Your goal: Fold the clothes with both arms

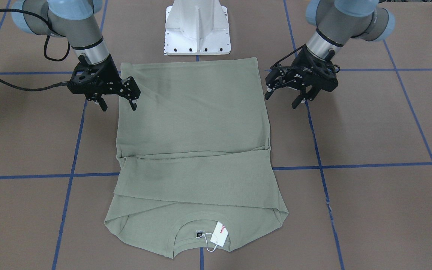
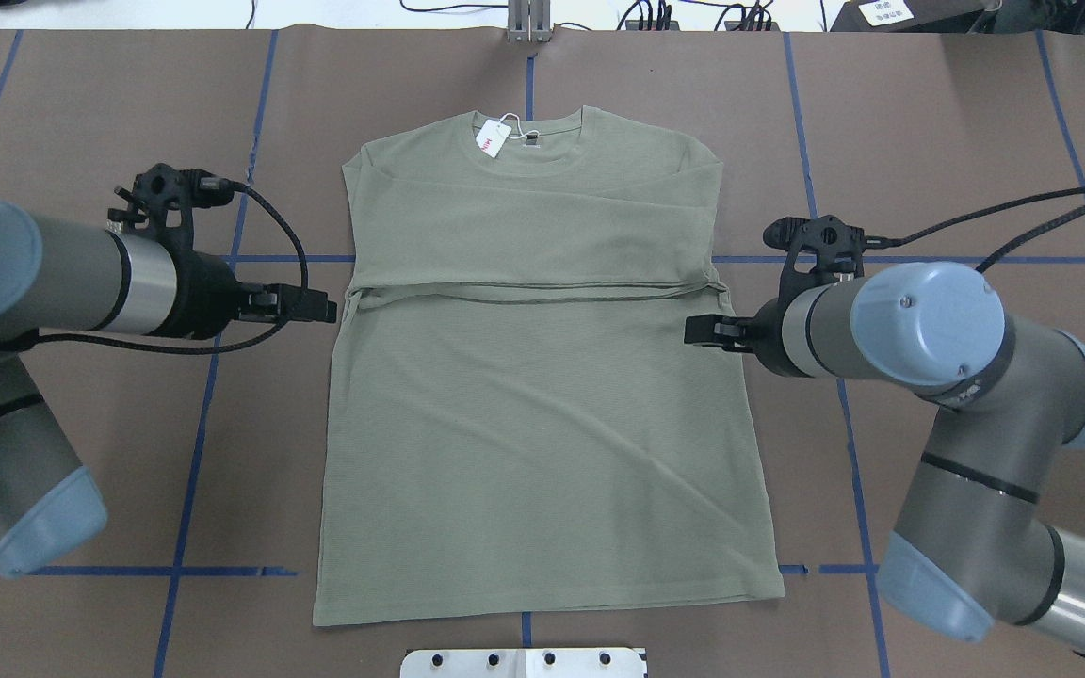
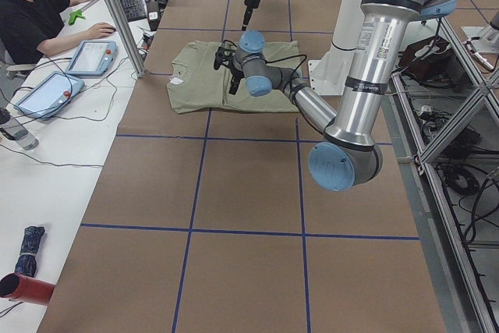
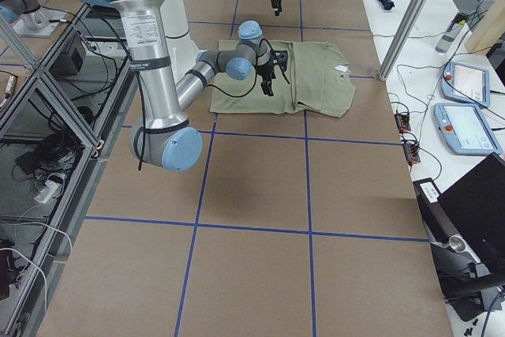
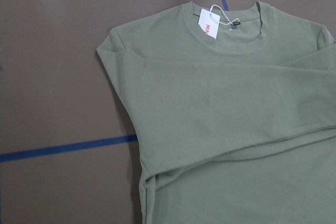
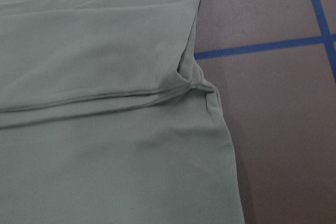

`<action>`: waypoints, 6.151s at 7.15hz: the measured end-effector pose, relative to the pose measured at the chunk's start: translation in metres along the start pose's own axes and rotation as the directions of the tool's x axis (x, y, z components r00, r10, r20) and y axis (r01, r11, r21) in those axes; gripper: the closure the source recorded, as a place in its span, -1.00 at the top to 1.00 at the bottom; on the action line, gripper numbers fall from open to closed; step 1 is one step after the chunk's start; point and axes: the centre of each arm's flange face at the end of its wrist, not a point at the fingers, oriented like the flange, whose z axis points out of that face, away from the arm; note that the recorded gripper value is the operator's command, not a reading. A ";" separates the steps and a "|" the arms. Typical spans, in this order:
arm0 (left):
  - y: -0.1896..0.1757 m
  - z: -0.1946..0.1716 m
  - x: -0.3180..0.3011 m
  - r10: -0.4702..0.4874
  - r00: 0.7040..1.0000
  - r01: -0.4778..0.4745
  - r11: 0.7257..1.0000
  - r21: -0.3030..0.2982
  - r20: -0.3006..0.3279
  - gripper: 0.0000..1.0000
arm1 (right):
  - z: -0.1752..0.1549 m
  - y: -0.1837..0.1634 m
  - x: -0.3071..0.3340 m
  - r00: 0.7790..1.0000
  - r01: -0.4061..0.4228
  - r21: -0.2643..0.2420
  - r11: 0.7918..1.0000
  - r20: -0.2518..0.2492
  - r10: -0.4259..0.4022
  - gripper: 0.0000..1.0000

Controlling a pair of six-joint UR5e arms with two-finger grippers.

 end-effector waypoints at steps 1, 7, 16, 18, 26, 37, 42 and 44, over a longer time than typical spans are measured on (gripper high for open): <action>0.029 0.013 -0.001 -0.037 0.999 0.037 0.999 -0.020 0.004 0.98 | -0.001 0.032 0.002 1.000 -0.008 -0.004 1.000 -0.001 0.008 1.00; 0.200 0.020 0.010 -0.274 0.960 0.280 0.951 -0.128 0.064 0.59 | -0.009 0.127 0.052 0.997 -0.035 0.009 0.999 0.074 0.034 0.99; 0.259 0.061 0.035 -0.237 0.956 0.266 0.949 -0.169 0.174 0.13 | -0.009 0.136 0.055 0.997 -0.023 0.025 0.999 0.076 0.021 1.00; 0.257 0.064 0.034 -0.234 0.956 0.262 0.953 -0.151 0.178 0.13 | -0.009 0.136 0.055 0.997 -0.022 0.024 0.999 0.076 0.020 1.00; 0.260 0.071 0.028 -0.222 0.956 0.252 0.956 -0.148 0.193 -1.00 | -0.009 0.137 0.054 0.997 -0.022 0.032 0.999 0.076 0.020 0.93; 0.224 0.028 0.076 -0.270 0.961 0.275 0.953 -0.128 0.054 -1.00 | 0.009 0.233 0.058 0.980 -0.198 0.052 0.979 -0.009 0.199 0.48; 0.224 0.027 0.077 -0.274 0.960 0.278 0.952 -0.129 0.052 -1.00 | 0.010 0.237 0.056 0.982 -0.190 0.070 0.979 -0.001 0.190 -1.00; 0.223 0.024 0.078 -0.275 0.960 0.279 0.952 -0.129 0.047 -1.00 | 0.002 0.231 0.053 0.981 -0.191 0.072 0.979 0.002 0.192 -1.00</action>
